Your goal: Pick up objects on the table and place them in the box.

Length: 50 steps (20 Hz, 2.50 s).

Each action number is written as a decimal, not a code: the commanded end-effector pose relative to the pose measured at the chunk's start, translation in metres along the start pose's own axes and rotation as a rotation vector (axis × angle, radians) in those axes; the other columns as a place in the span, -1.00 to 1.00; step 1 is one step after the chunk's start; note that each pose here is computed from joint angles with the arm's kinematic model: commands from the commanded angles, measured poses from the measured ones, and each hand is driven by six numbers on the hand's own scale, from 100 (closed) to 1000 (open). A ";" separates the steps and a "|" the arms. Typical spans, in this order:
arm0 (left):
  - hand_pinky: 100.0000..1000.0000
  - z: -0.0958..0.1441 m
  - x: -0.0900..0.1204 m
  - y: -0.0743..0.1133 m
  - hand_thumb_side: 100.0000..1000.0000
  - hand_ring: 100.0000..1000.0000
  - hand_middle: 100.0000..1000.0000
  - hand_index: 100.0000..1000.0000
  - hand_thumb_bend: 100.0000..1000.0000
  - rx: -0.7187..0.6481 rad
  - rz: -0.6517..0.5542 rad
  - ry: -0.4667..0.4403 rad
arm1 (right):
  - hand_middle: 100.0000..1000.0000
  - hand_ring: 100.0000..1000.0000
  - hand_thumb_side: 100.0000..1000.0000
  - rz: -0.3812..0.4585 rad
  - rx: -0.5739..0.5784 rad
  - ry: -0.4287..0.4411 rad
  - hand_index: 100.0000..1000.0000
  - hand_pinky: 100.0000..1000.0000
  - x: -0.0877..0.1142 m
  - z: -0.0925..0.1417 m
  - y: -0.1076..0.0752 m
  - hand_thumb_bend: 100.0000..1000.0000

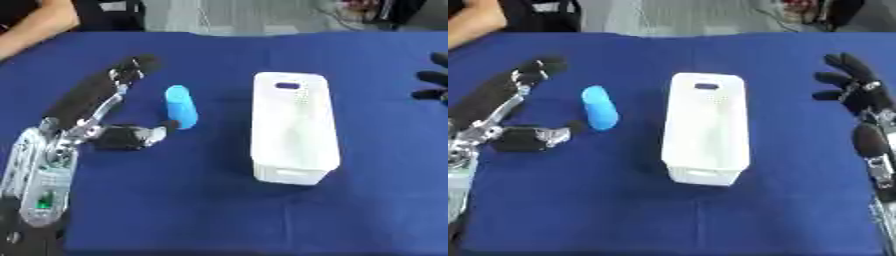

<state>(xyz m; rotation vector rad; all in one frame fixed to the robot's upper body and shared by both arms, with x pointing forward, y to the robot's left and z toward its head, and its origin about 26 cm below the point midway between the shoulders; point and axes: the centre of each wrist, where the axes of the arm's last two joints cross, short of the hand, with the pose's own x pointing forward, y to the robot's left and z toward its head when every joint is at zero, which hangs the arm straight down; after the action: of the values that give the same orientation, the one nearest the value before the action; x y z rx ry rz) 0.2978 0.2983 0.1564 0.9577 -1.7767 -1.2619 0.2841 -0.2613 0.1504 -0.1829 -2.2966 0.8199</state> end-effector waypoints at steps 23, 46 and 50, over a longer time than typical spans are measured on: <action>0.68 -0.016 -0.056 0.037 0.45 0.82 0.94 0.98 0.52 -0.250 -0.044 -0.053 | 0.82 0.66 1.00 0.015 0.004 -0.003 1.00 0.38 0.002 0.001 -0.004 0.05; 0.70 -0.091 -0.061 0.044 0.56 0.80 0.87 0.98 0.66 -0.399 -0.068 -0.179 | 0.82 0.67 1.00 0.005 0.023 0.001 1.00 0.38 0.001 0.002 -0.001 0.05; 0.70 -0.105 -0.063 0.027 0.59 0.80 0.87 0.98 0.67 -0.462 -0.054 -0.181 | 0.82 0.67 1.00 0.002 0.026 -0.001 1.00 0.38 0.001 0.002 0.000 0.05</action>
<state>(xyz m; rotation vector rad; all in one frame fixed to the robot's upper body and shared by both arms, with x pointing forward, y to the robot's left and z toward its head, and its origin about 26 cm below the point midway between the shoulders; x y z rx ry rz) 0.4108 0.3164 0.1932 0.6323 -1.5084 -1.7246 0.2834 -0.2613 0.1462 -0.1701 -2.2751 0.8328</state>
